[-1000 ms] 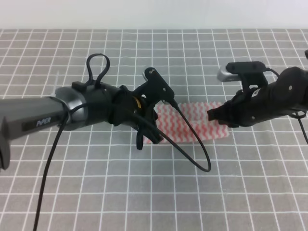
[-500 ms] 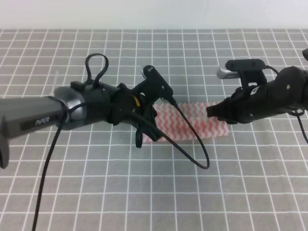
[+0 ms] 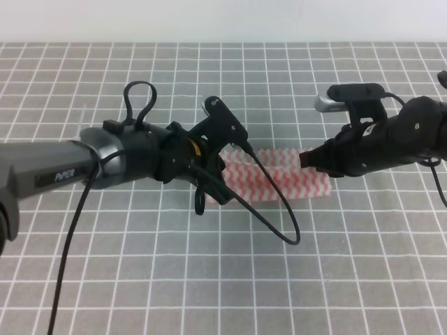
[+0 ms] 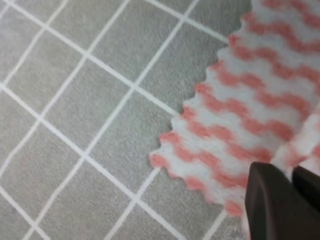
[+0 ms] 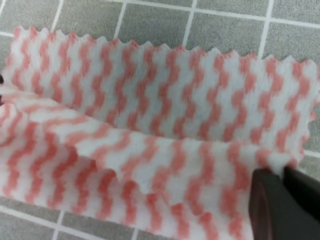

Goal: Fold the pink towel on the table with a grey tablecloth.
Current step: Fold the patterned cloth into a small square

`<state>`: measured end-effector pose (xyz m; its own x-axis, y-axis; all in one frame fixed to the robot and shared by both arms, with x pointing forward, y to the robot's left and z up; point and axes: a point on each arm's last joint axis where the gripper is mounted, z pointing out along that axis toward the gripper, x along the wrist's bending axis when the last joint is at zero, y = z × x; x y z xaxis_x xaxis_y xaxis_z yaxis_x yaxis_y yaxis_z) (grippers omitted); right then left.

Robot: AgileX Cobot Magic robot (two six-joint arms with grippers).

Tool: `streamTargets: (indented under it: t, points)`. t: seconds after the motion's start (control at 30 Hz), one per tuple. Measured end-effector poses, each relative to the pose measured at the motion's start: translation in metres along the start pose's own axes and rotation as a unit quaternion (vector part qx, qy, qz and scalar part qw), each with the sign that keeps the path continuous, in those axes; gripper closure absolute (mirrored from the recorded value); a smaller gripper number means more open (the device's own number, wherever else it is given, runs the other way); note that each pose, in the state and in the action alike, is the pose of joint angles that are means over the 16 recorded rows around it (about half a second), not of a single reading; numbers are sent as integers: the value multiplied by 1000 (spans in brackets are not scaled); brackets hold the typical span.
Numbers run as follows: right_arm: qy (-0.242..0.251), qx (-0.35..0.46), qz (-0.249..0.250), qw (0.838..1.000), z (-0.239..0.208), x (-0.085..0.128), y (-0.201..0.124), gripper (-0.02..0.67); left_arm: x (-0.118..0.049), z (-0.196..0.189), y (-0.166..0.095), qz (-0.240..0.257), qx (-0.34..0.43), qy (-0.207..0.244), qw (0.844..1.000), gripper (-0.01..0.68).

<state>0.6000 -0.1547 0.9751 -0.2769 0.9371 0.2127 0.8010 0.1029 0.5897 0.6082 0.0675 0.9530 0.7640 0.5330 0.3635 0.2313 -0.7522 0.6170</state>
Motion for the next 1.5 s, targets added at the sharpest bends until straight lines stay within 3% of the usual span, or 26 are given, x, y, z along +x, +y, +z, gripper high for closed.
streamTargets:
  t: [1.5]
  points:
    - [-17, -31, 4, 999, 9, -11, 4, 662, 11, 16, 2, -10, 10, 0, 1000, 673]
